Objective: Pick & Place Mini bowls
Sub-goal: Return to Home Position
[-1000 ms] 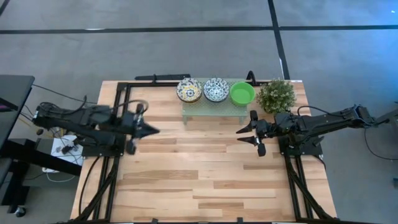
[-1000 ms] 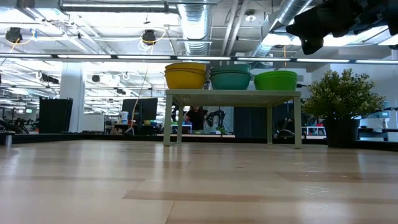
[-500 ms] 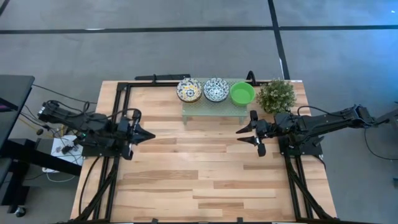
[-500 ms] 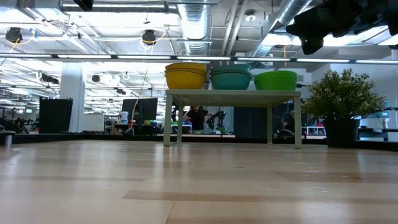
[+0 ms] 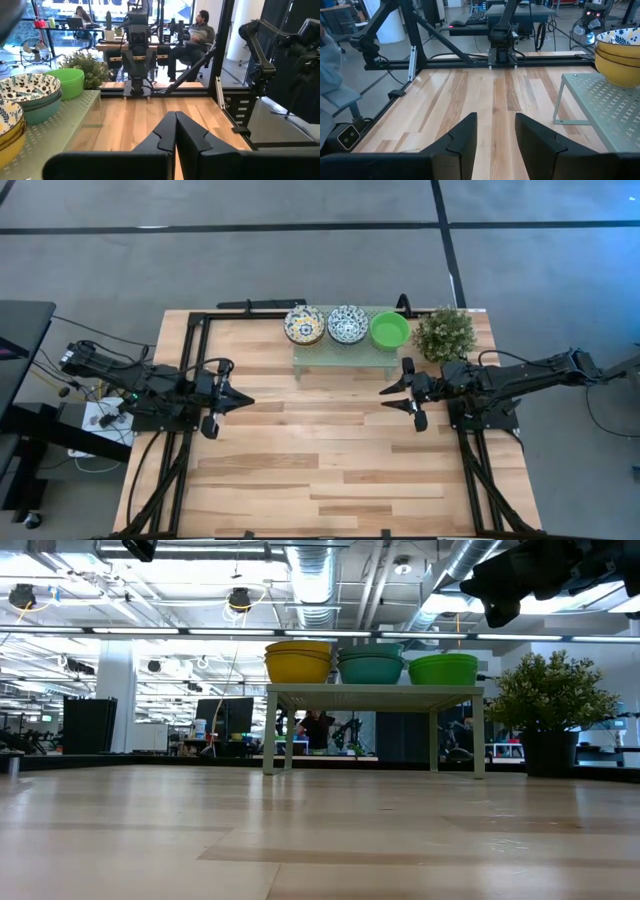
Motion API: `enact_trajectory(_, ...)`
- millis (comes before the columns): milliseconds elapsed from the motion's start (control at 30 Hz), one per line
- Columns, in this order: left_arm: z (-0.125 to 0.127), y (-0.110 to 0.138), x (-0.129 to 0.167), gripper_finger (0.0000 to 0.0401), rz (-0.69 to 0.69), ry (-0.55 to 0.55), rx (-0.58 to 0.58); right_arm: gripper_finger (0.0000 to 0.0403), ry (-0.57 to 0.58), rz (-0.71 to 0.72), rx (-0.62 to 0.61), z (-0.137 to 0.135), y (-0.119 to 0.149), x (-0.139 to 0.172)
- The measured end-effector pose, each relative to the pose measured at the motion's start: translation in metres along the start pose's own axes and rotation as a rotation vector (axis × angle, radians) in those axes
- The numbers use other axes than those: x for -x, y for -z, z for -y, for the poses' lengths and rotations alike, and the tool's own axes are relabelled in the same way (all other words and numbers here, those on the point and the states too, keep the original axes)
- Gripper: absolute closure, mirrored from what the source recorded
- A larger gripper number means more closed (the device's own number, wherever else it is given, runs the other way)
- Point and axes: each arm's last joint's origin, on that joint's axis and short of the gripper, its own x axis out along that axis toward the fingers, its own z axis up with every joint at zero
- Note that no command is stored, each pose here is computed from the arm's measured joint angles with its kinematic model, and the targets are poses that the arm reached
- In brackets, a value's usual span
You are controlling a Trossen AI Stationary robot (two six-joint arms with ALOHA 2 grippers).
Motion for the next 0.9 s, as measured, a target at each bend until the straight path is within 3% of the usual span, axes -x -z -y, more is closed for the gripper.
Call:
enact_trajectory(400,0.001,0.003,-0.005,0.0392,-0.024,-0.001,0.016,0.0274,0.0,0.0,0.0,0.0,0.0,0.0)
enact_trajectory(633,-0.003,-0.001,0.012,0.0392,0.01,-0.002,0.076,0.0275,0.0,0.0,0.0,0.0,0.0,0.0)
enact_trajectory(900,-0.012,0.033,0.042,0.0389,0.085,0.01,0.146,0.0275,0.0,0.0,0.0,0.0,0.0,0.0)
